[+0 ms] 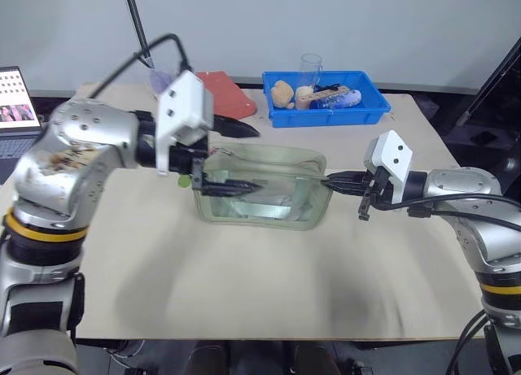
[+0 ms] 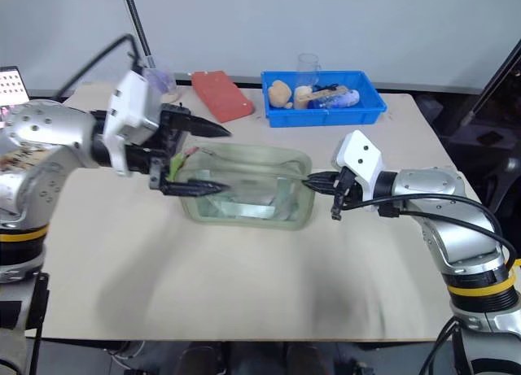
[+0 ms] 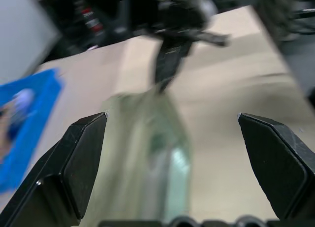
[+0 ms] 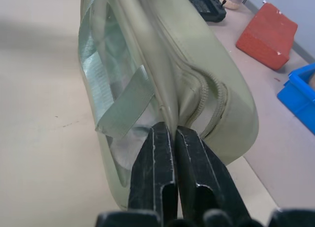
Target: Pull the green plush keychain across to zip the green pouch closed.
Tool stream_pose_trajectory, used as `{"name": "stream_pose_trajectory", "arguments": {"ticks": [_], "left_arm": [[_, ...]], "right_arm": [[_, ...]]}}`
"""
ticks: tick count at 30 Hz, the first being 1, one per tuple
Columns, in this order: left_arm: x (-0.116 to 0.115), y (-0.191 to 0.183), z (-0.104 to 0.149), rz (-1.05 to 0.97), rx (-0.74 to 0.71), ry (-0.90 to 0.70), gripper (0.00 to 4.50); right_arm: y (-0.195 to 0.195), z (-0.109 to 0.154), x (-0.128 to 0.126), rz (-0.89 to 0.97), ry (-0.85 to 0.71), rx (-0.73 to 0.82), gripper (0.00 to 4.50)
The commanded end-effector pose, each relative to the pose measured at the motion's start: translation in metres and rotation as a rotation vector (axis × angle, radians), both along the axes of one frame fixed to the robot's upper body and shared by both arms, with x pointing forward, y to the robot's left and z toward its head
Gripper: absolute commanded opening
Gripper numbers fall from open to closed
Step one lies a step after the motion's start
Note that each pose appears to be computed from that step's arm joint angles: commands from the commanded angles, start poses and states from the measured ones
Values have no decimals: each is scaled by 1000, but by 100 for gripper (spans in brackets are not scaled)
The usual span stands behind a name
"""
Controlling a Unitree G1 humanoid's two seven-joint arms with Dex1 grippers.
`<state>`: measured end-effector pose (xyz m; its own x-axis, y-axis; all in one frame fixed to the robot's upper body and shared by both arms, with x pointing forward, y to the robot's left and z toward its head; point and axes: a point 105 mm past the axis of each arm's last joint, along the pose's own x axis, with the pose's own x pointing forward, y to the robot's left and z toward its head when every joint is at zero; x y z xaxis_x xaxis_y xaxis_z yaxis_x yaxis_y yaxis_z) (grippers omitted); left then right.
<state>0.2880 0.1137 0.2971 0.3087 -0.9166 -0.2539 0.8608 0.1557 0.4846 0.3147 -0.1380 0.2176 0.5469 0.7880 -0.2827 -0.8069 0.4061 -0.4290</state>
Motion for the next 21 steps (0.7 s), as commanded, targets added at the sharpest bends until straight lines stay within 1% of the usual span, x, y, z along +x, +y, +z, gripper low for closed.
{"name": "stream_pose_trajectory", "arguments": {"ticks": [1, 2, 3, 6, 8, 12, 16, 19, 21], "left_arm": [[16, 57, 11, 257, -75, -2, 450], [18, 69, 8, 306, -94, 23, 450], [18, 81, -1, 349, -111, 53, 450], [17, 97, -27, 417, -139, 121, 450], [17, 100, -39, 445, -135, 129, 450], [17, 94, -50, 451, -156, 143, 450], [17, 89, -61, 443, -123, 158, 450], [21, 96, -66, 470, -99, 149, 368], [21, 99, -68, 476, -89, 153, 275]], "right_arm": [[-1, 12, 2, 4, -70, -18, 5], [-2, 11, 3, -2, -74, -23, 5], [-1, 10, 4, -2, -74, -25, 5], [1, 9, 6, 7, -72, -25, 5], [2, 9, 6, 11, -72, -24, 5], [3, 10, 6, 17, -72, -25, 5], [2, 11, 6, 16, -75, -28, 5], [2, 12, 5, 14, -76, -27, 0], [2, 12, 5, 12, -77, -26, 0]]}}
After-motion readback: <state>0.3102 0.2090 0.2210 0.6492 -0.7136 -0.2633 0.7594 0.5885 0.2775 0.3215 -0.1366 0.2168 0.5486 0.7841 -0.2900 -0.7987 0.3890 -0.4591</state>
